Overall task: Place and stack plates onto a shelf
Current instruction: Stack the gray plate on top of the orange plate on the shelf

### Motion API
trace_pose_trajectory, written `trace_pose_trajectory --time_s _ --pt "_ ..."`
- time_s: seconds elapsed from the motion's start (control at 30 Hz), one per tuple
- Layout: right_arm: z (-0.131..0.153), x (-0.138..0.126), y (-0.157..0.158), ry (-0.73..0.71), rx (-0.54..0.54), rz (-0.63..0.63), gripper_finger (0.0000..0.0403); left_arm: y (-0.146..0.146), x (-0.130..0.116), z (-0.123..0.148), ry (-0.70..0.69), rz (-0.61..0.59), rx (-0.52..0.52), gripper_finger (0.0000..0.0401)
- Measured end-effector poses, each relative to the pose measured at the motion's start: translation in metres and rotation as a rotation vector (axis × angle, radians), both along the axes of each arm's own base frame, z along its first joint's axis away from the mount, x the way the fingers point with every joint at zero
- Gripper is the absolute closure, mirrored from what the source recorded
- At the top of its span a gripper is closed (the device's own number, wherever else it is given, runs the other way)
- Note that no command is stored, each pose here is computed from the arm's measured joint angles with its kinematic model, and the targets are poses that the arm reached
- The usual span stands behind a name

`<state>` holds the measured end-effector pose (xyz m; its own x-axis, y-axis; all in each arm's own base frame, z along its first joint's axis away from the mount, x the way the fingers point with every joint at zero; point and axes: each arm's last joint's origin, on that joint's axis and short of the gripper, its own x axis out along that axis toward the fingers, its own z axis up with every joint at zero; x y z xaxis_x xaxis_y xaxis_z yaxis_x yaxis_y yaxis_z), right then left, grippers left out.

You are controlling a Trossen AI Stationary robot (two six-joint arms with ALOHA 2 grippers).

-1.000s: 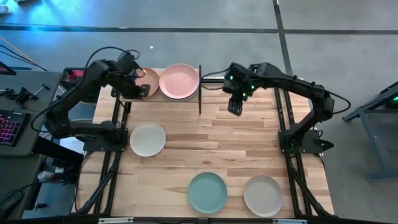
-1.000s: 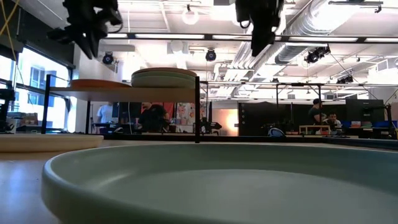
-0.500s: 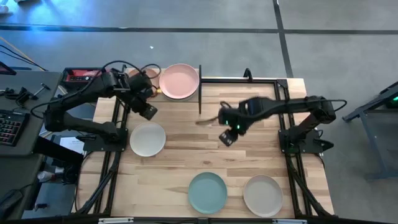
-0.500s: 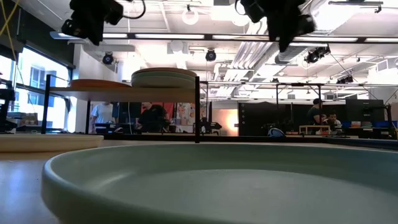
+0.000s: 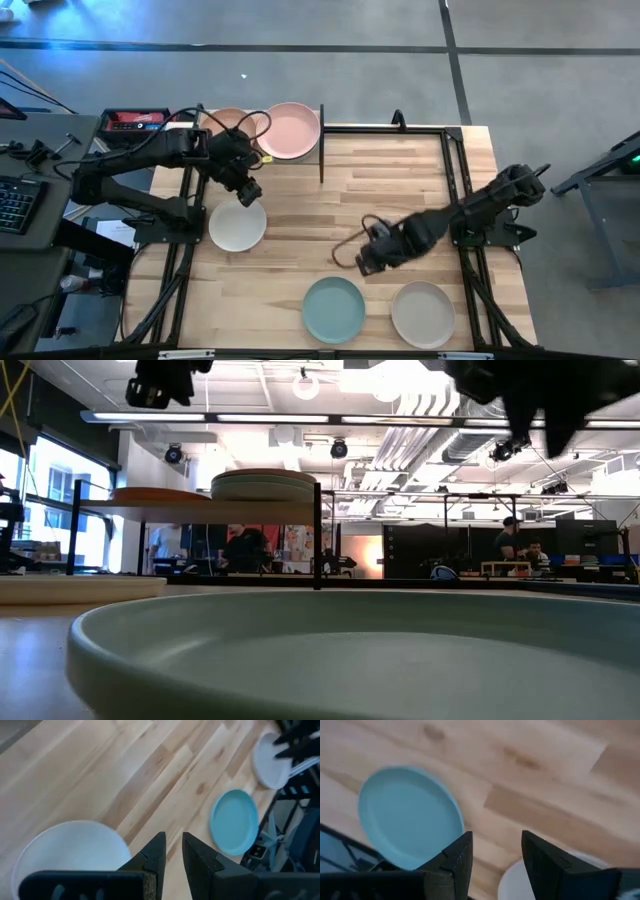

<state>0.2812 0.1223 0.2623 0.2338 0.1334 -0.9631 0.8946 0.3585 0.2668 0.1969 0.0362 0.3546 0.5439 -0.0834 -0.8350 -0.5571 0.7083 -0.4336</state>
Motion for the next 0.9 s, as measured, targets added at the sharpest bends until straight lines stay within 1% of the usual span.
trace_pose_trajectory --time_s 0.07,0.2,0.27,0.37,0.5,0.63,0.7,0.77,0.83,0.9 --pt "-0.011 -0.005 0.011 0.002 0.015 -0.015 0.0256 -0.002 0.003 -0.001 -0.002 0.008 -0.012 0.0350" --pt "-0.029 -0.016 0.030 0.008 0.052 -0.033 0.0256 -0.003 0.008 -0.003 0.010 0.061 -0.048 0.0350" --pt "-0.035 -0.022 0.038 0.019 0.066 -0.031 0.0256 -0.003 0.013 -0.006 0.025 0.086 -0.055 0.0350" --pt "-0.038 -0.031 0.050 0.031 0.077 -0.038 0.0256 -0.003 0.022 -0.010 0.029 0.088 -0.046 0.0350" --pt "-0.039 -0.041 0.062 0.032 0.061 -0.033 0.0256 -0.004 0.033 -0.021 0.083 0.098 -0.056 0.0350" --pt "-0.040 -0.052 0.066 0.053 -0.014 0.017 0.0256 -0.006 0.046 -0.032 0.137 0.089 -0.054 0.0350" --pt "-0.041 -0.058 0.066 0.067 -0.083 0.096 0.0256 -0.009 0.051 -0.037 0.160 0.080 -0.057 0.0350" --pt "-0.042 -0.063 0.065 0.073 -0.165 0.225 0.0256 -0.014 0.055 -0.042 0.182 0.079 -0.067 0.0350" --pt "-0.042 -0.066 0.065 0.071 -0.227 0.392 0.0256 -0.018 0.059 -0.046 0.200 0.071 -0.072 0.0350" --pt "-0.042 -0.068 0.066 0.062 -0.259 0.569 0.0256 -0.024 0.062 -0.048 0.214 0.060 -0.076 0.0350"
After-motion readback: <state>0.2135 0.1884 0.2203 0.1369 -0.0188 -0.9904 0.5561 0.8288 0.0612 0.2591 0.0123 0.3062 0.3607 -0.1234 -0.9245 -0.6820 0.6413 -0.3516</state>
